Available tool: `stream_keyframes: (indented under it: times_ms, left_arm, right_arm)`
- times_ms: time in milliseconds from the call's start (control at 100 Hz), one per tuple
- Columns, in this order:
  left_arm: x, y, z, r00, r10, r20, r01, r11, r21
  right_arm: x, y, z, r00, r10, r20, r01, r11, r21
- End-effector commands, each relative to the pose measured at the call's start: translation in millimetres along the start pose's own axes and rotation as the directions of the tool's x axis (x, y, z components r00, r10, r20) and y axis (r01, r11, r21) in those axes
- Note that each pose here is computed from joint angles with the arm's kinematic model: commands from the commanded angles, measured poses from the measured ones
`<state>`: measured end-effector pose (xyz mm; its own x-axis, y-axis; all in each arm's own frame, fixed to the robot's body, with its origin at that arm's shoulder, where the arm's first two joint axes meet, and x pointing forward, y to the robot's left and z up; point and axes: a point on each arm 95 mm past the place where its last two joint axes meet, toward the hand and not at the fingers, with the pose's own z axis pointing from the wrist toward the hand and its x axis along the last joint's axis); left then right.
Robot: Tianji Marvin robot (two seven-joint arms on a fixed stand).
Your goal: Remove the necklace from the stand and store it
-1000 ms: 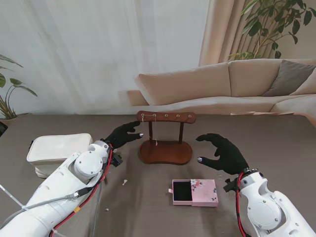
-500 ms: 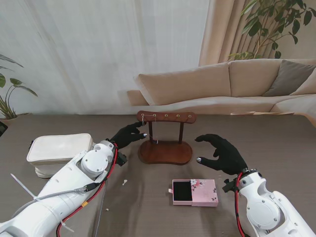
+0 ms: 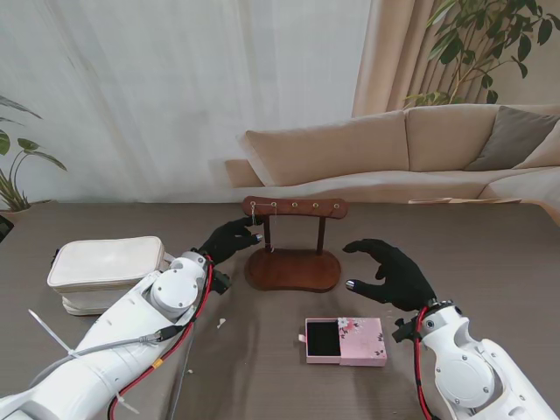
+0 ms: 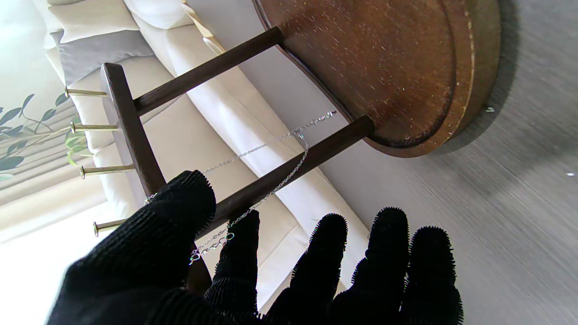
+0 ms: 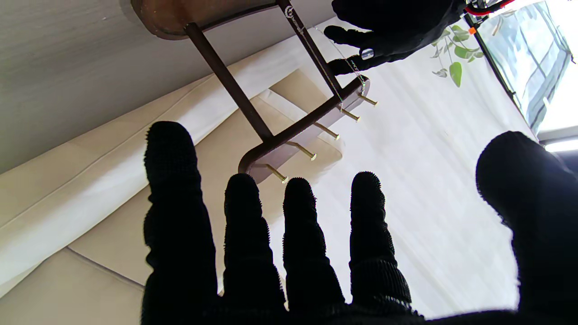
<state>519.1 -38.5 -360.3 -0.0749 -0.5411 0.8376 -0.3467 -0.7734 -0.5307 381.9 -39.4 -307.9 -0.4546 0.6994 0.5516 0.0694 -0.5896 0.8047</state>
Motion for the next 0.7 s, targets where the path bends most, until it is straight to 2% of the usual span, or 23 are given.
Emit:
stream_keyframes:
  times_ms: [0,330,690]
  left_arm:
    - [3.1,9.2,1.5,1.0,-0.019,-0.005,0.019,1.0,-0.021]
    - [3.7,14.1,3.5,0.999,-0.052,-0.007,0.052,0.999,0.014]
    - [9.5,21.2,7.8,0.989,-0.146,-0.021,0.147,0.987,0.06]
  right_arm:
    - [2.4,-5.0,-0.8,1.0,0.009,-0.001,-0.009,1.0,0.019]
    - [4.0,-7.6,-1.0,1.0,0.018,-0.001,-0.018,0.999,0.029]
    - [4.9,-9.0,-0.9,1.0,0.024,-0.001,-0.024,0.999,0.031]
